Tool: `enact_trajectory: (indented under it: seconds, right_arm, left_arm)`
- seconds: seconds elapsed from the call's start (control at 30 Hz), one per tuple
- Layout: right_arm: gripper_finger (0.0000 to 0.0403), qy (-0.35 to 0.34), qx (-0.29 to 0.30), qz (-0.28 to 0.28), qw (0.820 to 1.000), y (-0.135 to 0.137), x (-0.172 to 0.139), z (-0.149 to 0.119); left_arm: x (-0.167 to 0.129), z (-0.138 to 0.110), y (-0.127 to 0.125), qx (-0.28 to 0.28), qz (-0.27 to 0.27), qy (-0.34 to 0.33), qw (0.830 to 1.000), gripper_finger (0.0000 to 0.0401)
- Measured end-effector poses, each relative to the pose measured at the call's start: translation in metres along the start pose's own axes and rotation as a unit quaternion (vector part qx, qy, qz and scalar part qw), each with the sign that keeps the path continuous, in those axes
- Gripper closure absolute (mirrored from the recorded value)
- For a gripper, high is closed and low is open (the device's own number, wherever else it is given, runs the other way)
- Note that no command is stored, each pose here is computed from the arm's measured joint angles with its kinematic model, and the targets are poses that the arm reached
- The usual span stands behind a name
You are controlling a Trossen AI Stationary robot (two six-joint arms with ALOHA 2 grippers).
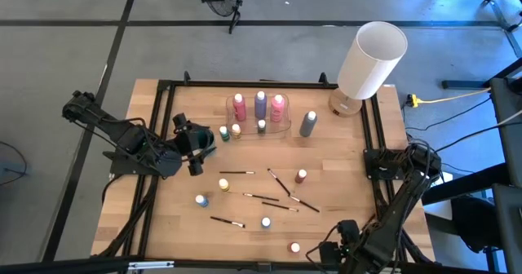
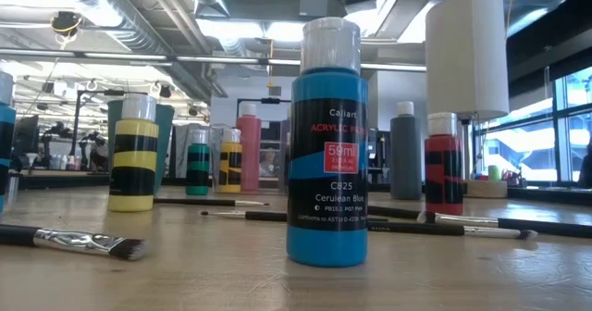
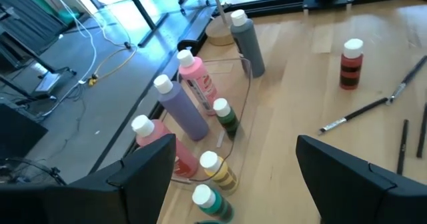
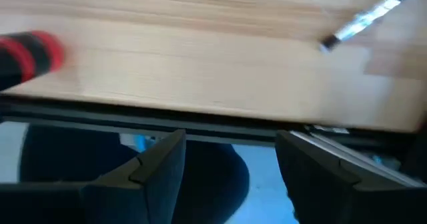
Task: Pick & Place Paint Supplies
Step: Put the black paint brush into the green cup
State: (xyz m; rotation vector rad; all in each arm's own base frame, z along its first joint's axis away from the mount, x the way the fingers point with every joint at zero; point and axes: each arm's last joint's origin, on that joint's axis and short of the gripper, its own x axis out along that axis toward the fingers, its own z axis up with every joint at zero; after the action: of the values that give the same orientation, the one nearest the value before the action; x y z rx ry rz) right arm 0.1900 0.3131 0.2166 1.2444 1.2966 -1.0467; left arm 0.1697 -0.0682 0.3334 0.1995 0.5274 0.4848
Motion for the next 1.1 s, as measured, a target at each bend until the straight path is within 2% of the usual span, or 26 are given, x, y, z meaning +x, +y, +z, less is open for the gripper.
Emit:
enact_trajectory:
  seconds: [0.1, 0.33, 0.57, 1.1]
  right_arm:
    - [0.0167, -0.012, -0.010, 0.012, 1.000, -0.003, 0.000, -0.001]
    - [0.0167, -0.038, -0.014, -0.033, 0.999, -0.015, -0.003, 0.003]
    - [0.0167, -0.057, -0.018, -0.031, 0.998, -0.024, -0.024, 0.013]
    - [0.0167, -0.125, -0.024, -0.068, 0.989, -0.049, -0.063, 0.040]
  left_arm:
    - [0.000, 0.000, 0.000, 0.000, -0.002, 0.001, 1.000, 0.0095]
    - [0.000, 0.000, 0.000, 0.000, -0.002, 0.001, 1.000, 0.0095]
    - [0.000, 0.000, 0.000, 0.000, -0.002, 0.001, 1.000, 0.0095]
    - [0.000, 0.000, 0.000, 0.009, -0.001, 0.001, 1.000, 0.0095]
